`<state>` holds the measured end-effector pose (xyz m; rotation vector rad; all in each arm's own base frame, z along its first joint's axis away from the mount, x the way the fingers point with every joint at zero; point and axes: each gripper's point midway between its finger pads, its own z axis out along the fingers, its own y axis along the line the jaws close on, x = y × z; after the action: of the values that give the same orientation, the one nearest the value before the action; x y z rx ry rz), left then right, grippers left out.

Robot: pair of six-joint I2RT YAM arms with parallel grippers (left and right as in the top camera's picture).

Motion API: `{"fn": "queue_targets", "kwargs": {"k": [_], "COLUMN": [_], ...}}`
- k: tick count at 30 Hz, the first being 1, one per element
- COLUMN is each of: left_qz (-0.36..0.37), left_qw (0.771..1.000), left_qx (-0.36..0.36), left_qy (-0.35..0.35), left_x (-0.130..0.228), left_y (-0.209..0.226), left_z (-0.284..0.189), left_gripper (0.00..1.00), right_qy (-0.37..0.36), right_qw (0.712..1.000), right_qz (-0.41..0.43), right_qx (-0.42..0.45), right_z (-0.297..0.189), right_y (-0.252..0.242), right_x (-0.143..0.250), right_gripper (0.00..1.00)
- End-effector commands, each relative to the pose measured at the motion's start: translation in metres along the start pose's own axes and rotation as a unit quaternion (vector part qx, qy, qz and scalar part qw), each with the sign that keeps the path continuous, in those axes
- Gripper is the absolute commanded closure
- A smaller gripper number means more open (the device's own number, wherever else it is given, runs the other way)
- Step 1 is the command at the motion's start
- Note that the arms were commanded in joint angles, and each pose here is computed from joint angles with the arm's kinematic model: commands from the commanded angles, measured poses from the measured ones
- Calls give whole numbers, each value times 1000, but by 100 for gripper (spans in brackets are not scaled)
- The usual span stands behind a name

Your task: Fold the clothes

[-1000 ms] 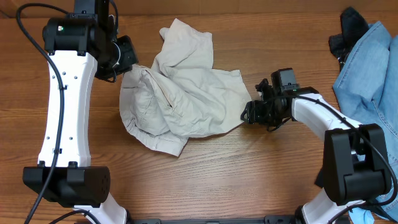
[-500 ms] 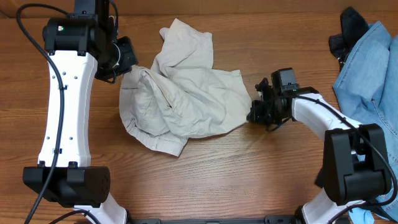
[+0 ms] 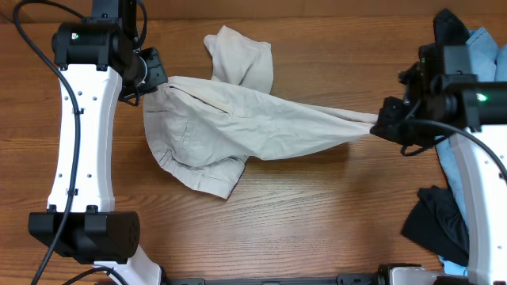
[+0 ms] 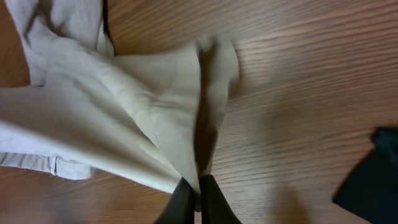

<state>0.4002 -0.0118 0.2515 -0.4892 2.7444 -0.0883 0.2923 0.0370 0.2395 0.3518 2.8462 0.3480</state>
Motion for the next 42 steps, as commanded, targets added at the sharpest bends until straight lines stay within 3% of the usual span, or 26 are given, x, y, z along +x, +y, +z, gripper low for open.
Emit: {"fn": "queue_targets", "kwargs": {"k": [1, 10, 18, 24, 27, 31, 33, 37, 42], "left_qz": [6, 6, 6, 6, 7, 8, 8, 8, 8], "left_qw": [999, 1000, 1000, 1000, 1000, 1000, 1000, 1000, 1000], "left_qx": [-11, -12, -13, -14, -13, -13, -13, -13, -13], "left_qy": [-30, -25, -23, -21, -21, -21, -21, -21, -22], "left_x": [-9, -7, -6, -5, -5, -5, -5, -5, -5], "left_y": [6, 7, 7, 8, 7, 6, 6, 6, 6], "left_z": [-14, -14, -14, -13, -13, -13, -13, -13, -13], "left_gripper": [96, 96, 96, 96, 96, 96, 96, 96, 96], "right_qy": [24, 88, 51, 76, 79, 71, 65, 76, 146], "right_qw": [999, 994, 997, 995, 995, 995, 995, 994, 986], "right_qz": [15, -11, -25, -24, -24, -42, -47, -49, -79], "right_qx": [44, 58, 58, 60, 60, 56, 54, 55, 35], "right_z": [18, 76, 151, 207, 227, 236, 237, 236, 229], "right_y": [-16, -13, -14, -19, -21, -21, -20, -23, -21], "right_x": [-1, -2, -56, -60, -63, -69, -72, -68, -35], "right_gripper": [96, 96, 96, 96, 89, 59, 49, 57, 58]}}
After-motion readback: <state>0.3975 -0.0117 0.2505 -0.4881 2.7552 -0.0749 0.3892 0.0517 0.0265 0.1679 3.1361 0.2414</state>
